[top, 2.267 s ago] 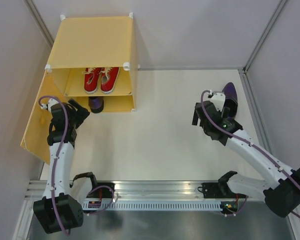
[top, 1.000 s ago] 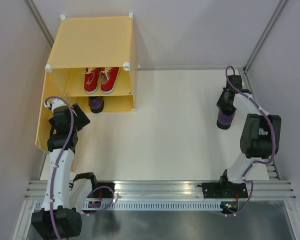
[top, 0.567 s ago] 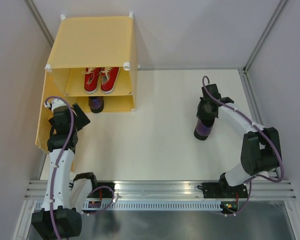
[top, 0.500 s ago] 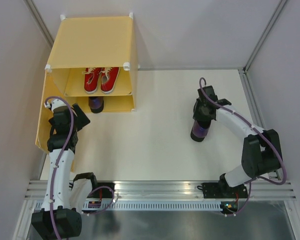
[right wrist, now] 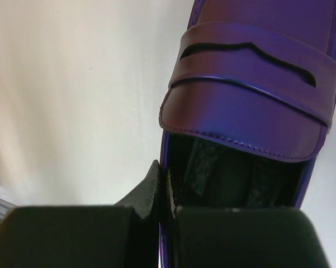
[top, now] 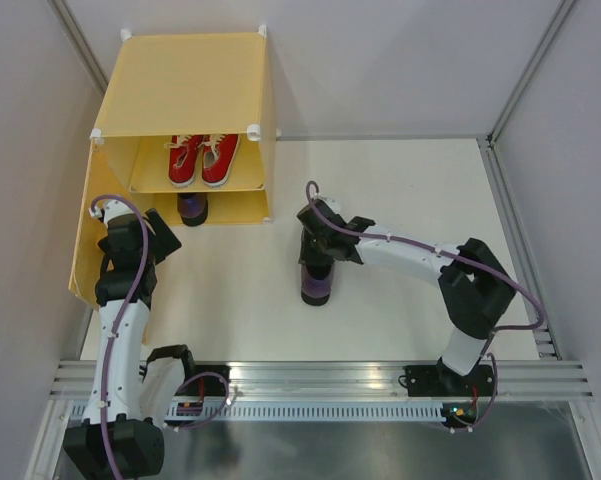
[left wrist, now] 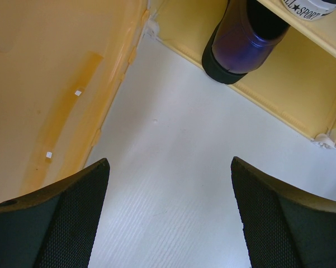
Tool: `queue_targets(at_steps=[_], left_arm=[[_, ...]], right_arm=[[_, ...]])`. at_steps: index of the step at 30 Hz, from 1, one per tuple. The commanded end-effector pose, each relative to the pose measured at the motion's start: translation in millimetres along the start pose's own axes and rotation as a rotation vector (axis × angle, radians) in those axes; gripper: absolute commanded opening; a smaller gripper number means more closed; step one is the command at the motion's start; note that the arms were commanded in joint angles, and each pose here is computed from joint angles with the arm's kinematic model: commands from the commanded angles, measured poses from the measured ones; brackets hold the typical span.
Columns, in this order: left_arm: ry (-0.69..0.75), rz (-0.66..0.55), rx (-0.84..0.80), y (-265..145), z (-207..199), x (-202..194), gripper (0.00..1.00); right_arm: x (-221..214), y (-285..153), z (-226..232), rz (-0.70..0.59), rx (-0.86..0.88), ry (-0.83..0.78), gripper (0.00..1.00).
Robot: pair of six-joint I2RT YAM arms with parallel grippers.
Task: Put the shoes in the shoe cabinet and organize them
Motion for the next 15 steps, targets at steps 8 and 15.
queue_targets(at_steps=[8, 15], left_arm=[[0.014, 0.007, -0.036, -0.2, -5.2, -1.5, 0.91], [0.031, 0.02, -0.131, -1.8, -18.4, -4.7, 0.92]], right_arm=[[28.8, 17.3, 106.6, -0.119, 0.197, 0.058, 0.2], [32.7, -5.7, 126.7, -0.15, 0.24, -0.038, 0.52]])
Point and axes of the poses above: each gripper's point midway between its finger pads, its own y axis out along the fingers, its own z axis along the line the jaws close on, x = y × z, the point moved 2 cm from there along -y, back along the fingers, and after that the axes turned 11 degrees about -y, right-handed, at the moved point
